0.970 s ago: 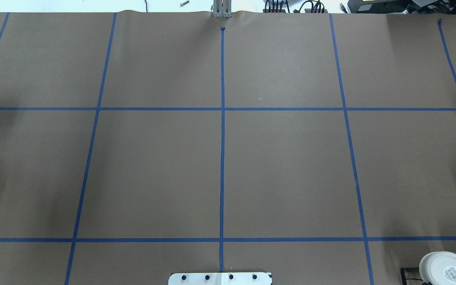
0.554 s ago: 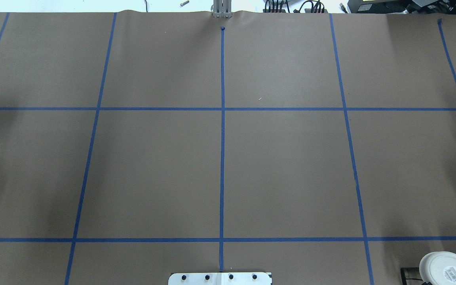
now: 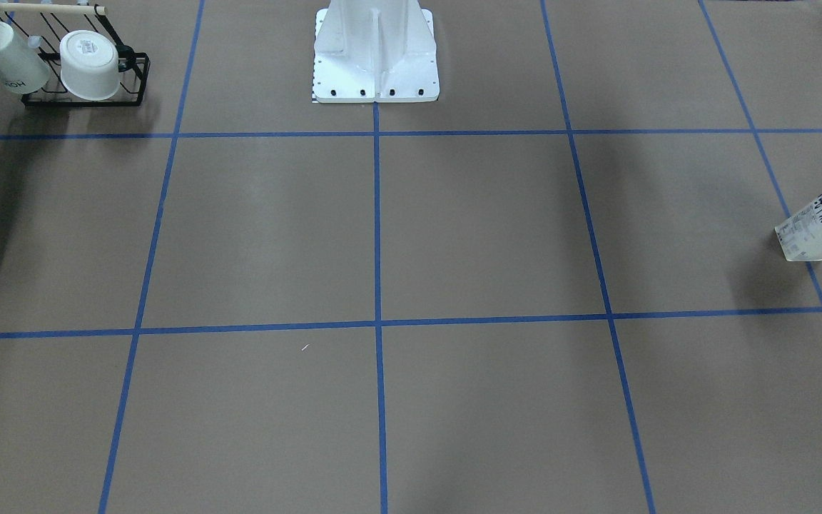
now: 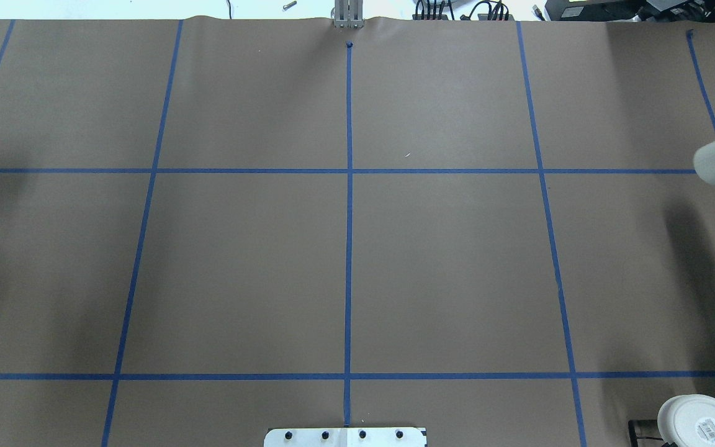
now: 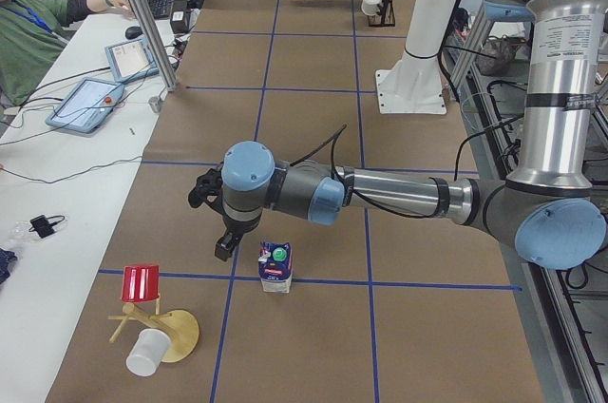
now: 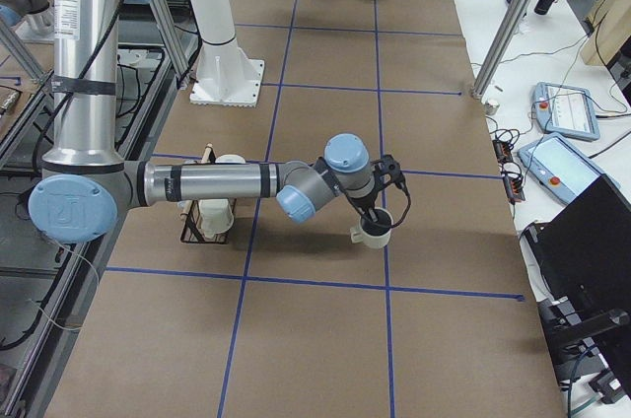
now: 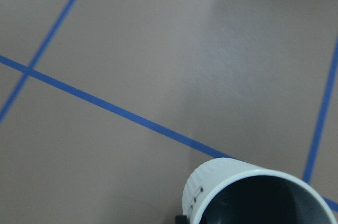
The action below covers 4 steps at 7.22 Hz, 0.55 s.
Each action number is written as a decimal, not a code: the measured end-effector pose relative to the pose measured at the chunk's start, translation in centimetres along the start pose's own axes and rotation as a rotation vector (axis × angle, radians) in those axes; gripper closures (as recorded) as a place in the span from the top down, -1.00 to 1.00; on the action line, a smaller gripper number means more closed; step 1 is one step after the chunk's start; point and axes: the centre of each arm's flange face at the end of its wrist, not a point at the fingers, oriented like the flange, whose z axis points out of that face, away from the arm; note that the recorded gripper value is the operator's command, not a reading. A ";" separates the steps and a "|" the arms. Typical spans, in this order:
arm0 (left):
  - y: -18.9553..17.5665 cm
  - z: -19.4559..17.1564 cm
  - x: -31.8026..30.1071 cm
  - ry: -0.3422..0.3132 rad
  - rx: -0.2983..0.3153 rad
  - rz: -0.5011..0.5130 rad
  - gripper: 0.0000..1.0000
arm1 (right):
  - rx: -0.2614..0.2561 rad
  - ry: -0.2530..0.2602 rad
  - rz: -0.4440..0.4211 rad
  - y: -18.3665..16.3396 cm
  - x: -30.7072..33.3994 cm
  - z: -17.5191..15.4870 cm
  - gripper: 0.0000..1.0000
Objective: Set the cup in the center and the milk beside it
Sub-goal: 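Carry the white mug with the right gripper to the table center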
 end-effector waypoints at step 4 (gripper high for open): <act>0.1 0.1 -0.1 0.001 -0.002 -0.002 0.98 | 0.003 -0.216 0.140 -13.9 -20.8 5.3 -1.00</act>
